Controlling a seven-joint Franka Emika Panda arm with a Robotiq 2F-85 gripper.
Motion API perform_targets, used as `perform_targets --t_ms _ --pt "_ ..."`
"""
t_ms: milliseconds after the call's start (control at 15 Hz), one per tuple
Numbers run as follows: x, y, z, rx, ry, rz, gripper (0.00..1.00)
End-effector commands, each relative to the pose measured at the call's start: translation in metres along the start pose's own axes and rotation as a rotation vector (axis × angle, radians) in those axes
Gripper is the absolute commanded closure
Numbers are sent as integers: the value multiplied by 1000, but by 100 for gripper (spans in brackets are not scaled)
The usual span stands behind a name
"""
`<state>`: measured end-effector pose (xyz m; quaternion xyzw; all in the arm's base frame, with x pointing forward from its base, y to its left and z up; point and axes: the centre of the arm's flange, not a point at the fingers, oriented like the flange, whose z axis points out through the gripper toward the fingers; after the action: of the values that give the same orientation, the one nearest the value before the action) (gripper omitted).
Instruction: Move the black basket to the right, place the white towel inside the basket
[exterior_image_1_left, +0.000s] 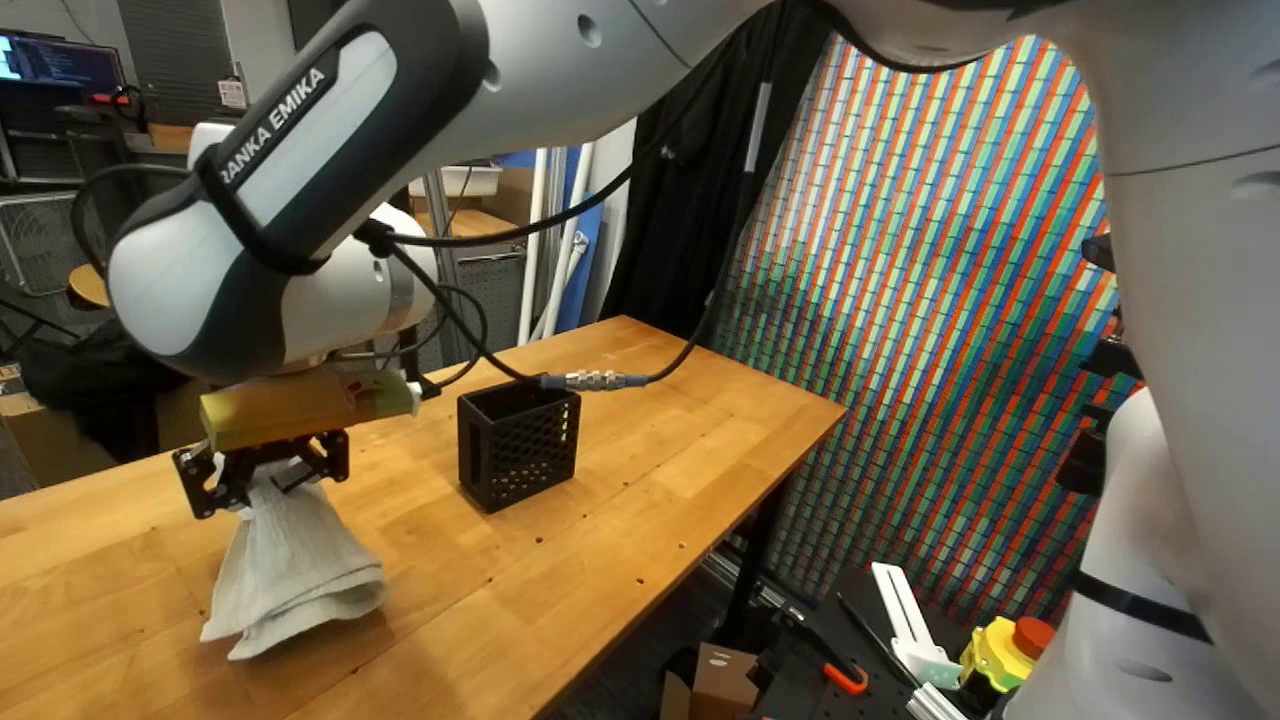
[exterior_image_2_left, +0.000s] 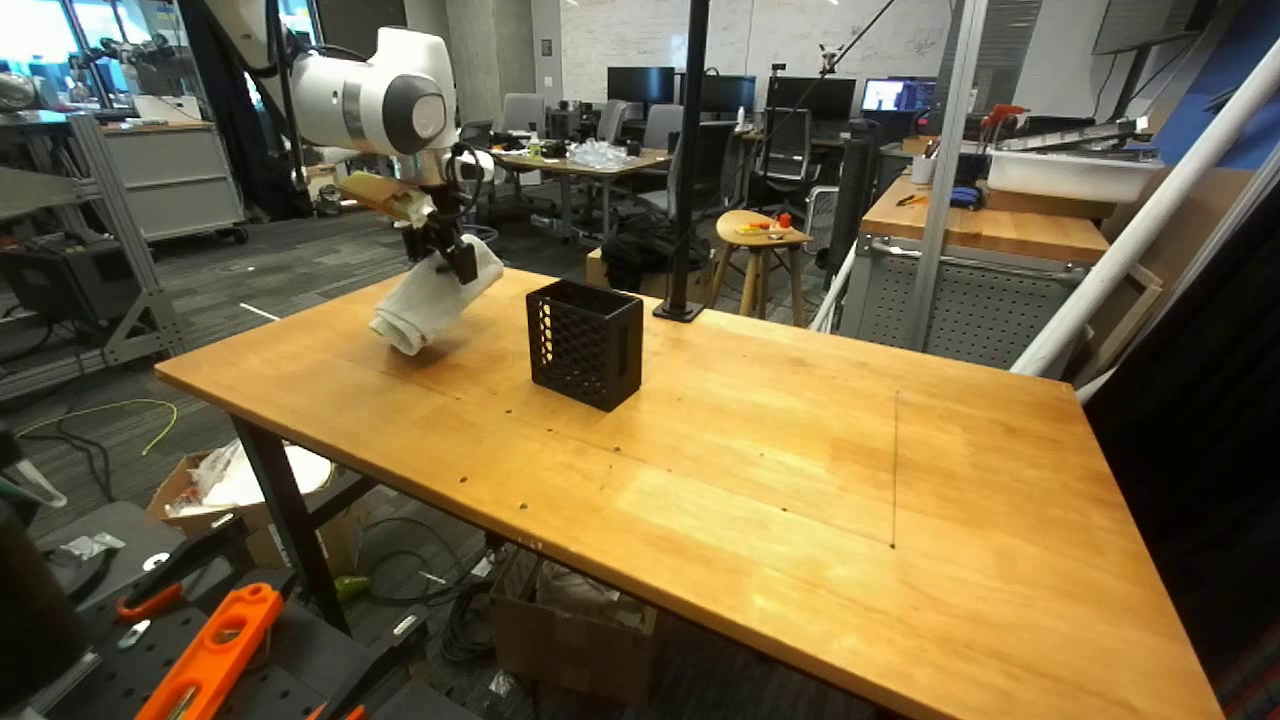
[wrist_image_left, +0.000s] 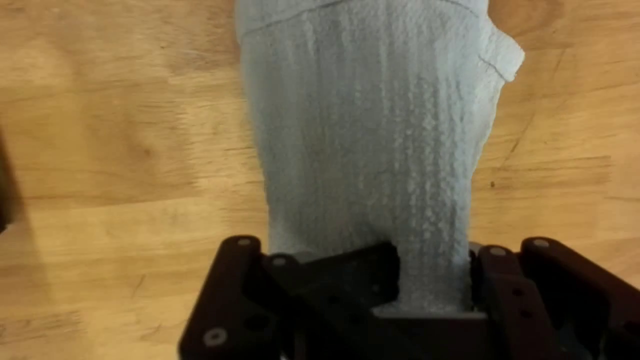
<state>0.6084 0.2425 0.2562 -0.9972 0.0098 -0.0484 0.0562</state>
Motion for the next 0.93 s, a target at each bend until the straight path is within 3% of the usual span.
perform_targets --t_ms 0,400,867 --pt "-9 47 -51 -28 49 31 100" --pt "1 132 -105 -74 99 134 100" --pt "-13 219 -159 -125 152 240 100"
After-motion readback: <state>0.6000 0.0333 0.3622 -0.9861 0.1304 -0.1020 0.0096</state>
